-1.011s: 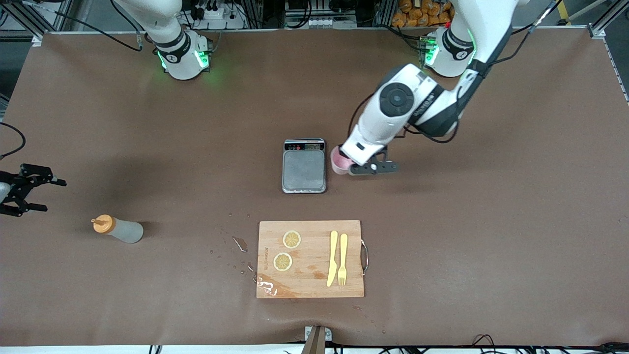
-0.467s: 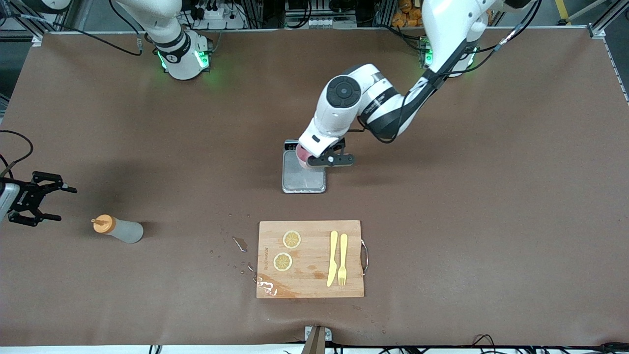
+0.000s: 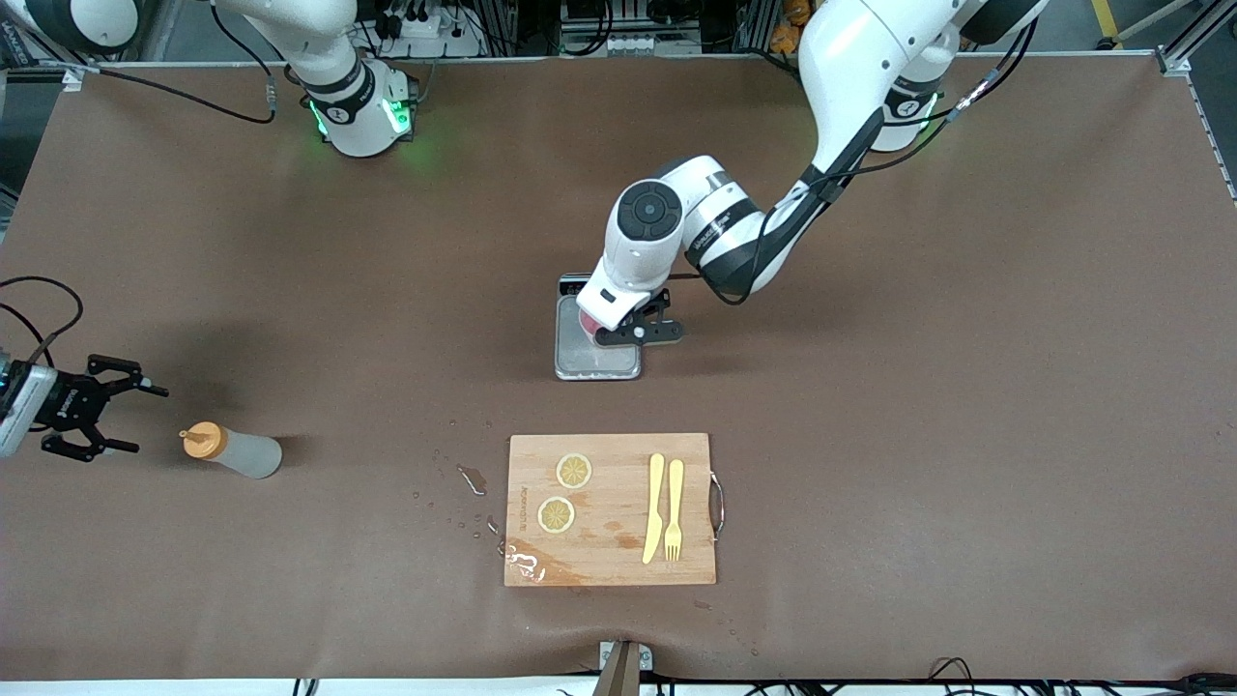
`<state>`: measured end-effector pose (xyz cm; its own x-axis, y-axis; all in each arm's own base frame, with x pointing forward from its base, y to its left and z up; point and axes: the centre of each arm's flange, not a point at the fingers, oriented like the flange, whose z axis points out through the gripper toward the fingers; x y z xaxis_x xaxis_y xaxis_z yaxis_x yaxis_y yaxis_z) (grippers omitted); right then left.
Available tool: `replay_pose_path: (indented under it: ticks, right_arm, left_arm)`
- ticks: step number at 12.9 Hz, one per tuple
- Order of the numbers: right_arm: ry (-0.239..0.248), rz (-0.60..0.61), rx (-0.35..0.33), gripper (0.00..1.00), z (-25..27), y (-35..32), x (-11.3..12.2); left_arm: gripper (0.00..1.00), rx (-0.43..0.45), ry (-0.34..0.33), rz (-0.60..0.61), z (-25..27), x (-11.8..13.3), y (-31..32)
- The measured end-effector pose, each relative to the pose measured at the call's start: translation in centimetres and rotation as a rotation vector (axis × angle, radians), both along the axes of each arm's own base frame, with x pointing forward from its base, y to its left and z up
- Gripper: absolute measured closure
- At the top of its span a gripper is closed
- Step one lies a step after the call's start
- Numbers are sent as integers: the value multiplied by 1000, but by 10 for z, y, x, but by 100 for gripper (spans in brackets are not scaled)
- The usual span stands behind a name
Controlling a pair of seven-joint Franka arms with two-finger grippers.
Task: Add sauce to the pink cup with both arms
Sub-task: 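Carry the pink cup with the left gripper onto the silver scale, then release the cup on the scale while the right gripper grasps the bottle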
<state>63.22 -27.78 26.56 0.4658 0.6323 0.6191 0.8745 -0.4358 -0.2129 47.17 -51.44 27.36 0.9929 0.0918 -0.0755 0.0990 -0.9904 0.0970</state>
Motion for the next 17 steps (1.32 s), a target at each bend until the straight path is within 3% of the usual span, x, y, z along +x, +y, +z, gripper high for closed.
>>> replay_pose_path:
  ticks: [3, 4, 9, 12, 15, 17]
  right_arm:
    - [-62, 19, 65, 0, -30, 8, 4]
    - [-73, 21, 64, 0, -38, 9, 5]
    - [-112, 50, 18, 0, -42, 41, 26]
    - [-114, 55, 19, 0, -44, 50, 29]
    - [-115, 52, 27, 0, -48, 49, 28]
    - [-131, 63, 32, 0, -56, 44, 22]
  left_arm:
    - [96, -4, -3, 1, 2, 1, -1]
    - [90, -3, -2, 1, 1, 1, -1]
    - [34, 23, -18, 18, 22, 19, 11]
    - [4, 52, -60, 71, 98, 43, 46]
    - [0, 69, -140, 184, 203, 66, 115]
    - [0, 75, -153, 275, 249, 90, 187]
